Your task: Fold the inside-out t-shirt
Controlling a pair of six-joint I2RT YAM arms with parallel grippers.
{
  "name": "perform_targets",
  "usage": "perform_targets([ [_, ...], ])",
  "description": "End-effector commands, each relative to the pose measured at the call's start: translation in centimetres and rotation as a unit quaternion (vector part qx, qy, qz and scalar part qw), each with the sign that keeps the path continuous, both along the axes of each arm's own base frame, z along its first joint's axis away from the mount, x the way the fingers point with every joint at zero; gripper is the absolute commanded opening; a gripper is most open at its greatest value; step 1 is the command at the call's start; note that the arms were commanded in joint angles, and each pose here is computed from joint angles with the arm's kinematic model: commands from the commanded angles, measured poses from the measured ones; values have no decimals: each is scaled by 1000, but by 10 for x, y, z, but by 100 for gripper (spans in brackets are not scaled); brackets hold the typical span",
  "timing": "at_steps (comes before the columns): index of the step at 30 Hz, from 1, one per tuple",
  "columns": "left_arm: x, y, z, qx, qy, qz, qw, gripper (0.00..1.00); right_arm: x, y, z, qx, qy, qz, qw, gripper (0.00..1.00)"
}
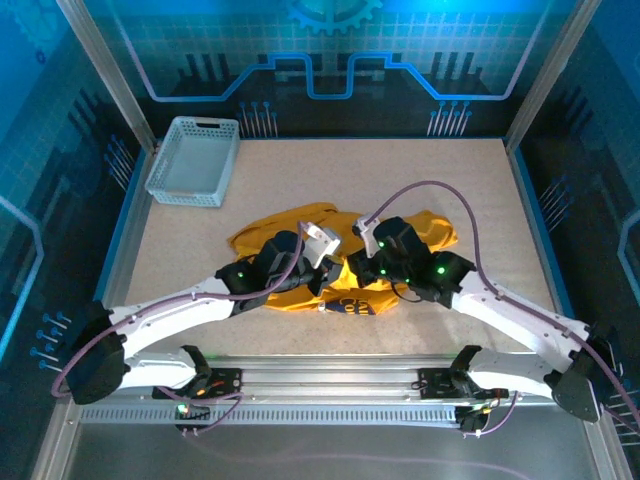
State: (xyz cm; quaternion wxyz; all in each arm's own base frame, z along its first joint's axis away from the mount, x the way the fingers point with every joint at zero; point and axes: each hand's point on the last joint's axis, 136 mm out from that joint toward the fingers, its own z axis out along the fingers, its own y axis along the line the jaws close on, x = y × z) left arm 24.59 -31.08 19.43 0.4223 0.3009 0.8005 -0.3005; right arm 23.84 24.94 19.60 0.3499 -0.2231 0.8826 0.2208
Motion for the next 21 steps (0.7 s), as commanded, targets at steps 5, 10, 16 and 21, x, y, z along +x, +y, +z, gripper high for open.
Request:
perform_targets([
  [5,5,9,12,-8,-18,27,999,0,3,6,12,-1,-21,5,1000,0],
  [10,12,20,9,0,-18,66,998,0,1,8,15,6,-20,13,1000,11],
  [16,21,117,37,-15,-68,277,958,0,25,-59,9,-11,-6,-83,996,58],
  [21,-5,177,25,-58,-66,352,932,0,72,-140,-31,0,73,-228,971,65],
])
